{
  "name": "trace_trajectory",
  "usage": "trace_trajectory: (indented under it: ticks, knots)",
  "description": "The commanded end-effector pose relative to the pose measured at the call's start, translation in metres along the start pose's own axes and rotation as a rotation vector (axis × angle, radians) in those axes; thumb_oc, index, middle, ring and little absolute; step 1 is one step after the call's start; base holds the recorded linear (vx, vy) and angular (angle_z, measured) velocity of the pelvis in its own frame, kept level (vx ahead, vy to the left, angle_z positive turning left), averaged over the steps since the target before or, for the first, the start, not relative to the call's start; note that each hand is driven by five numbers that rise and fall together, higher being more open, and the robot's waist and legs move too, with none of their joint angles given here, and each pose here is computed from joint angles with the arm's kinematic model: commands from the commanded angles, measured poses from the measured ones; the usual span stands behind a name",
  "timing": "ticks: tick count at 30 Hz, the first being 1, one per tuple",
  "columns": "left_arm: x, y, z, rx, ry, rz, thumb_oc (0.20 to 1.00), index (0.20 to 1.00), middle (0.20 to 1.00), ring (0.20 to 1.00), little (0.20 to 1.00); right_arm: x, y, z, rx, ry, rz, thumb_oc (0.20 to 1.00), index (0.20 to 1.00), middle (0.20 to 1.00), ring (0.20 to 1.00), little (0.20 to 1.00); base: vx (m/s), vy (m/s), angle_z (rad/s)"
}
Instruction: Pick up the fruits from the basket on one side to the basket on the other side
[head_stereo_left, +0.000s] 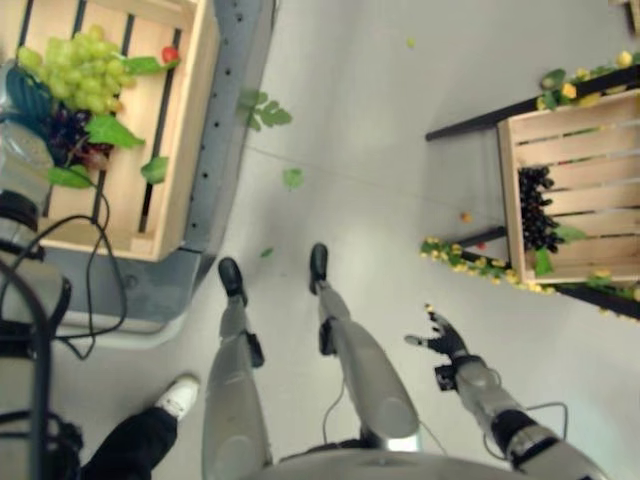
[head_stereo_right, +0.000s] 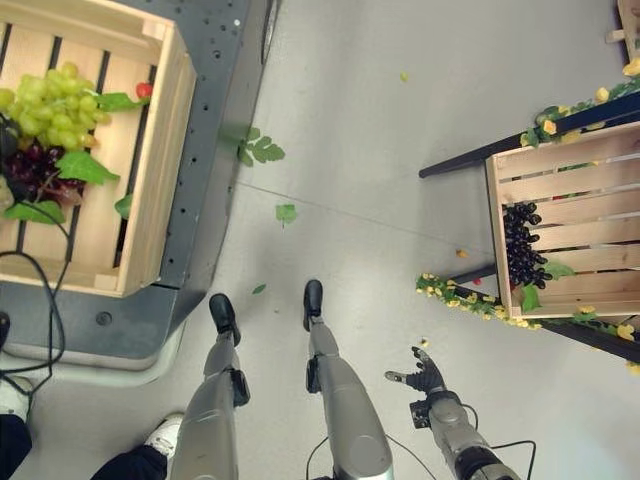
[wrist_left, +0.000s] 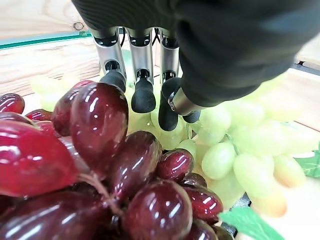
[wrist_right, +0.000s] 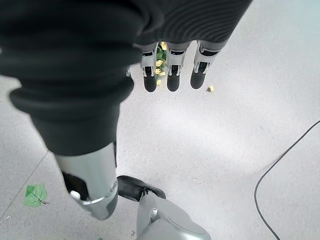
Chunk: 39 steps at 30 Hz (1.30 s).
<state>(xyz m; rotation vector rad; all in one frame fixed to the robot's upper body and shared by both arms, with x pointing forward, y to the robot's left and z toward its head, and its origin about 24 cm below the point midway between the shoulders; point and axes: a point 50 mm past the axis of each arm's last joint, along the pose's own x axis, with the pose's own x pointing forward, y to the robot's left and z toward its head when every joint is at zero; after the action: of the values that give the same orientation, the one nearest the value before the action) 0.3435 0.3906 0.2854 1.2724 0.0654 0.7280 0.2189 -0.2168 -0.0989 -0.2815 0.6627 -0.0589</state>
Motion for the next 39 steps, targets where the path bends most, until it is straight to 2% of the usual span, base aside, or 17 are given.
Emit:
trace_trajectory:
  ticks: [1, 8, 14, 16, 17, 20, 25, 31, 39]
  knots:
    - [0.004, 0.027, -0.01, -0.07, 0.05, 0.097, 0.2, 0.2, 0.2, 0.2, 0.2, -0.004, -0.016, -0.008, 0.012, 0.001, -0.042, 1.0, 1.0, 1.0, 1.0, 1.0, 0.0, 0.0, 0.0]
    - [0.003, 0.019, -0.001, -0.131, 0.028, 0.087, 0.2, 0.2, 0.2, 0.2, 0.2, -0.004, -0.012, -0.005, 0.006, -0.012, -0.032, 1.0, 1.0, 1.0, 1.0, 1.0, 0.0, 0.0, 0.0]
    - [0.0, 0.003, 0.018, -0.375, -0.029, 0.069, 0.2, 0.2, 0.2, 0.2, 0.2, -0.006, -0.012, -0.012, 0.013, 0.012, -0.038, 1.0, 1.0, 1.0, 1.0, 1.0, 0.0, 0.0, 0.0]
    - [0.0, 0.002, 0.021, -0.395, -0.045, 0.065, 0.2, 0.2, 0.2, 0.2, 0.2, -0.007, -0.012, -0.013, 0.012, 0.015, -0.038, 1.0, 1.0, 1.0, 1.0, 1.0, 0.0, 0.0, 0.0]
    - [-0.003, -0.005, 0.024, -0.5, -0.056, 0.052, 0.2, 0.2, 0.2, 0.2, 0.2, -0.007, -0.013, -0.015, 0.018, 0.026, -0.045, 1.0, 1.0, 1.0, 1.0, 1.0, 0.0, 0.0, 0.0]
    - [-0.008, -0.013, 0.033, -0.619, -0.098, 0.033, 0.2, 0.2, 0.2, 0.2, 0.2, -0.008, -0.014, -0.018, 0.029, 0.037, -0.052, 1.0, 1.0, 1.0, 1.0, 1.0, 0.0, 0.0, 0.0]
    - [-0.025, -0.022, 0.054, -0.881, -0.231, -0.005, 0.2, 0.2, 0.2, 0.2, 0.2, -0.011, -0.016, -0.023, 0.042, 0.051, -0.06, 1.0, 1.0, 1.0, 1.0, 1.0, -0.01, -0.006, 0.05]
    - [-0.053, -0.029, 0.063, -1.102, -0.36, -0.059, 0.2, 0.2, 0.2, 0.2, 0.2, -0.014, -0.019, -0.029, 0.045, 0.069, -0.076, 1.0, 1.0, 1.0, 1.0, 1.0, -0.01, 0.001, 0.02]
    - [-0.076, -0.026, 0.064, -1.191, -0.461, -0.1, 0.2, 0.2, 0.2, 0.2, 0.2, -0.016, -0.022, -0.035, 0.041, 0.089, -0.087, 1.0, 1.0, 1.0, 1.0, 1.0, 0.0, -0.001, 0.0]
